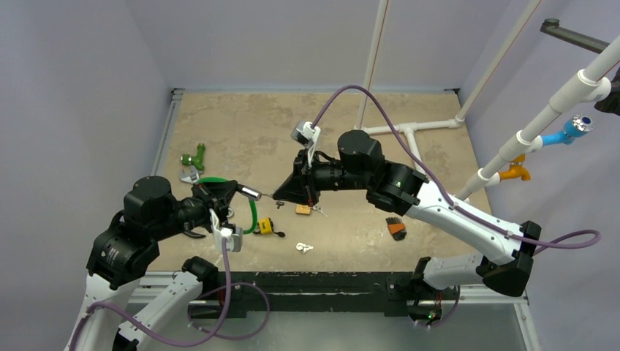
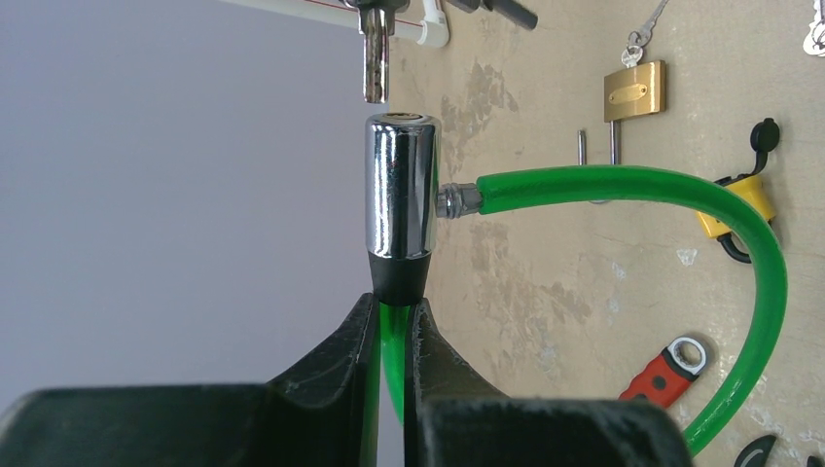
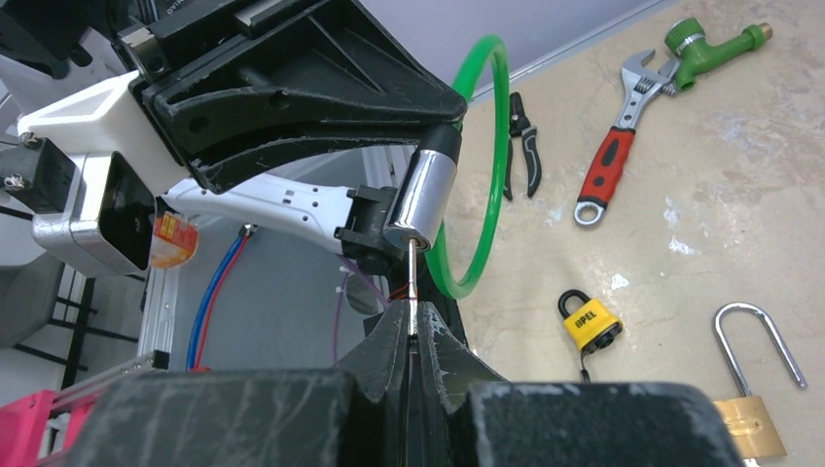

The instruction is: Unlock with the key

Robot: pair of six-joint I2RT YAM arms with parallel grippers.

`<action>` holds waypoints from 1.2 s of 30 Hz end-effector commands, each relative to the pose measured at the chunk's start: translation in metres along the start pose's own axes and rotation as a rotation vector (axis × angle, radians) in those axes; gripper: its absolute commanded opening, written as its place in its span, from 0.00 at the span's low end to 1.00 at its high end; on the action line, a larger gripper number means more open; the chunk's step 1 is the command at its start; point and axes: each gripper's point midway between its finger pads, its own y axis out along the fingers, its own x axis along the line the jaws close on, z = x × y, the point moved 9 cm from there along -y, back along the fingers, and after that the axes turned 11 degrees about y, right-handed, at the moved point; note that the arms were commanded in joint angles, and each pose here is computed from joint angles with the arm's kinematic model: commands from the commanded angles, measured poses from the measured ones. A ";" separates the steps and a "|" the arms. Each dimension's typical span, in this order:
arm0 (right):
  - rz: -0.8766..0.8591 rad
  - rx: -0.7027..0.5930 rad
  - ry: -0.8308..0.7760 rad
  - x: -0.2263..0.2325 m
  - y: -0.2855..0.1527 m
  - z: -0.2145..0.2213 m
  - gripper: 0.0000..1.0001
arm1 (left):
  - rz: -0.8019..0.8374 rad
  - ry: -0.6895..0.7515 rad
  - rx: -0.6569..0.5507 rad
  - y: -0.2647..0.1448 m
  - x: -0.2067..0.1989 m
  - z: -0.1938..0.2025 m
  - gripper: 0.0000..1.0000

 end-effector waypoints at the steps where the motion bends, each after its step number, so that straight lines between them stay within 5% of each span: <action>1: -0.007 -0.043 -0.002 0.001 -0.001 -0.005 0.00 | -0.090 0.052 -0.025 -0.005 0.017 -0.005 0.00; 36: -0.010 -0.089 0.044 -0.009 0.021 -0.006 0.00 | -0.084 0.050 -0.032 -0.006 0.015 -0.006 0.00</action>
